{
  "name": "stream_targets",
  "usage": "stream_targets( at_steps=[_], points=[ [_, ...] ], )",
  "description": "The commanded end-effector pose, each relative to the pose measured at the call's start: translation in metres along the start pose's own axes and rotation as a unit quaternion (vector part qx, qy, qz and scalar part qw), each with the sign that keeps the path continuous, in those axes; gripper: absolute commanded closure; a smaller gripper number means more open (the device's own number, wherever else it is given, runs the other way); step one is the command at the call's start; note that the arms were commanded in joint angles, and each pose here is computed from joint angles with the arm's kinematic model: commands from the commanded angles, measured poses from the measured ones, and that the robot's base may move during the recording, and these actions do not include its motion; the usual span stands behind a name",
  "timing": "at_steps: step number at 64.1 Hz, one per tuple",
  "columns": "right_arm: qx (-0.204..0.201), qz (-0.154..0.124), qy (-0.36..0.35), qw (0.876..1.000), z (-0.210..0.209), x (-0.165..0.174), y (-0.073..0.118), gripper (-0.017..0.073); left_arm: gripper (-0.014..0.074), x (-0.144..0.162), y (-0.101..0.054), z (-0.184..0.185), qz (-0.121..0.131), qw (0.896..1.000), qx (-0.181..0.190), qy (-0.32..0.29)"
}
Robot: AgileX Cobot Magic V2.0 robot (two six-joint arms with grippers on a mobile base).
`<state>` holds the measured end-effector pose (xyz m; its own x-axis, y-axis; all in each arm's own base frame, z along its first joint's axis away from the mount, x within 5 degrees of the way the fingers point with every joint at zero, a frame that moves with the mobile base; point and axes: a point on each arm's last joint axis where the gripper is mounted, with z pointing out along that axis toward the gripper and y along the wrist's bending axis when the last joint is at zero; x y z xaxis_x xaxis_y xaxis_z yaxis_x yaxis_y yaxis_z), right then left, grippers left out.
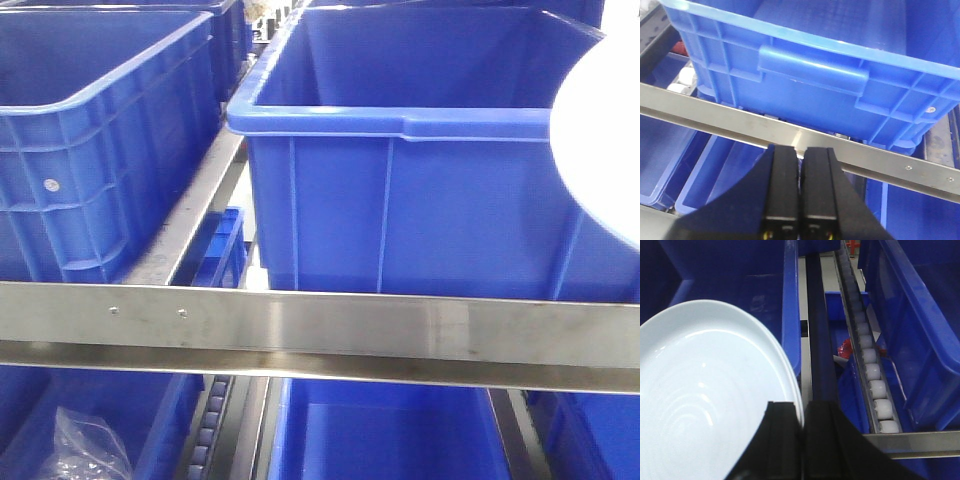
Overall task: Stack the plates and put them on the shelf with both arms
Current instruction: 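Lower the stacked plates into the blue bin and open the right gripper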
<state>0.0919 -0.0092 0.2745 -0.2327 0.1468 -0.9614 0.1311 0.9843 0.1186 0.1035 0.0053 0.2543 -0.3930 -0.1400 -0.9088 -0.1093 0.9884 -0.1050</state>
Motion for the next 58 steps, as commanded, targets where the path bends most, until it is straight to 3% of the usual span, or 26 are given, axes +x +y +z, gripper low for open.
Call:
stream_targets(
  at_steps=[1, 58],
  points=[
    [-0.009, -0.004, -0.057, 0.998, -0.0021, -0.0182, 0.0027, 0.0511, 0.051, -0.0163, -0.0033, -0.0024, -0.007, 0.999, 0.014, -0.049],
    [-0.009, -0.004, -0.057, 0.998, -0.0021, -0.0182, 0.0027, 0.0511, 0.051, -0.0163, -0.0033, -0.0024, -0.007, 0.999, 0.014, -0.049]
  ],
)
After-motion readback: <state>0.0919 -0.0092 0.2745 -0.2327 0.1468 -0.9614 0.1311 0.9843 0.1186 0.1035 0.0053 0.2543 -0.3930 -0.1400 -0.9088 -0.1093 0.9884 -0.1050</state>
